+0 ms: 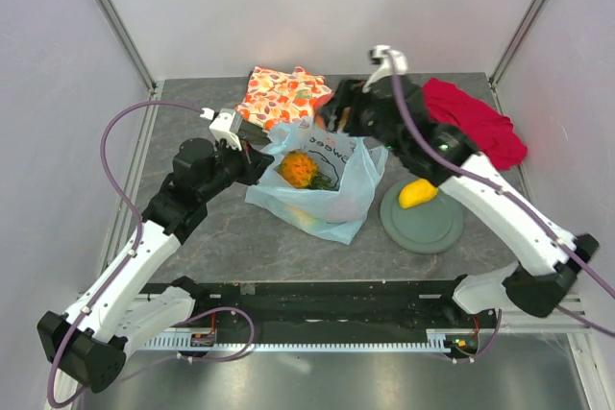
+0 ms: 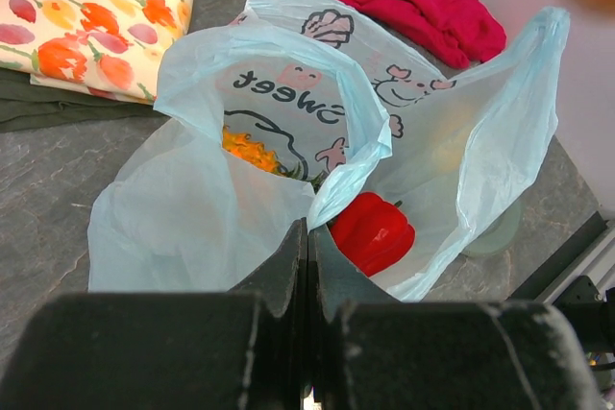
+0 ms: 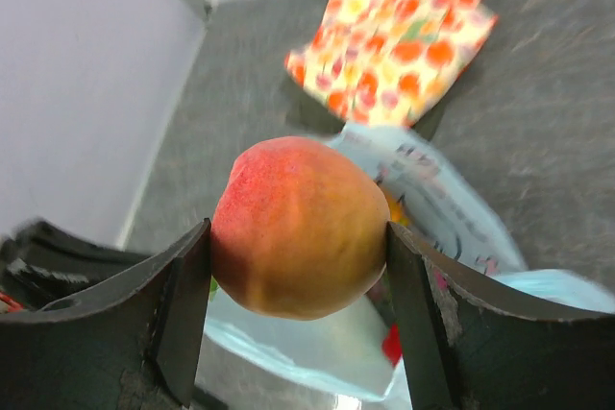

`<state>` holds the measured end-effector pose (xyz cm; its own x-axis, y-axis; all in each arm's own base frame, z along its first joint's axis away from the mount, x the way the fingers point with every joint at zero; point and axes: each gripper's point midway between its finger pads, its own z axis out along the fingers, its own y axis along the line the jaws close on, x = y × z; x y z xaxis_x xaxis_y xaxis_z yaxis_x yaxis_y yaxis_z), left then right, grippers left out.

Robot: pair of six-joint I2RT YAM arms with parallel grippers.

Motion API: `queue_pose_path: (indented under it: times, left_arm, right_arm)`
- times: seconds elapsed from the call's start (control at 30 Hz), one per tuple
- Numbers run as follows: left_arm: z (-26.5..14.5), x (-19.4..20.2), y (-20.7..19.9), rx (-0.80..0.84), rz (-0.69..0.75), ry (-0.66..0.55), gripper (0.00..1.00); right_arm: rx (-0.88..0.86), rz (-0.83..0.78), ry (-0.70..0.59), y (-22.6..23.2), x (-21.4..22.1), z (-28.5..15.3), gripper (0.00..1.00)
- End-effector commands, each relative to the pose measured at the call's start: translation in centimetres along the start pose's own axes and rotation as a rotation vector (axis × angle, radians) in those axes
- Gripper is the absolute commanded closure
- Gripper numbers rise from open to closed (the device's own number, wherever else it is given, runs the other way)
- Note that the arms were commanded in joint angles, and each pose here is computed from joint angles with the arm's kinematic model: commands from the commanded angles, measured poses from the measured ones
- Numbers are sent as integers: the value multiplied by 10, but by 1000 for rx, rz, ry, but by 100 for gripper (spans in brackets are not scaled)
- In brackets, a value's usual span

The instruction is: Place the fruits into the plastic bag

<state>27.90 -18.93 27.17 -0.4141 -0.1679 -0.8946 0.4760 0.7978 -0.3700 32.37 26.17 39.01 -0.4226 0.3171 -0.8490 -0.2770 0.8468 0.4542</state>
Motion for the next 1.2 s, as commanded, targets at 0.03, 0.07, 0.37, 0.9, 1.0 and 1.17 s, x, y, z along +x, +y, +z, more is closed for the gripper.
queue_pose_path:
  times: [0.03,0.07,0.37,0.9,1.0,1.17]
  left_arm:
    - [-5,-2,-6,25,-24,-7,98]
    - [-5,-3,-6,23,-24,-10,98]
    - [-2,-5,-6,26,-20,-6,99]
    - [-2,-8,-5,21,0,-19,98]
    - [-3,-9,-5,18,2,-23,99]
    - [-4,-9,-2,5,2,-28,98]
  right_arm:
    - [15,-114,138,32,59,21,68]
    - [18,-120,162,33,69,23,68]
    - [114,-108,286,5,120,32,66]
    - [150,-118,505,-31,191,65,63]
    - [178,-146,543,-42,205,68,62]
    - [202,-184,571,-51,214,71,59]
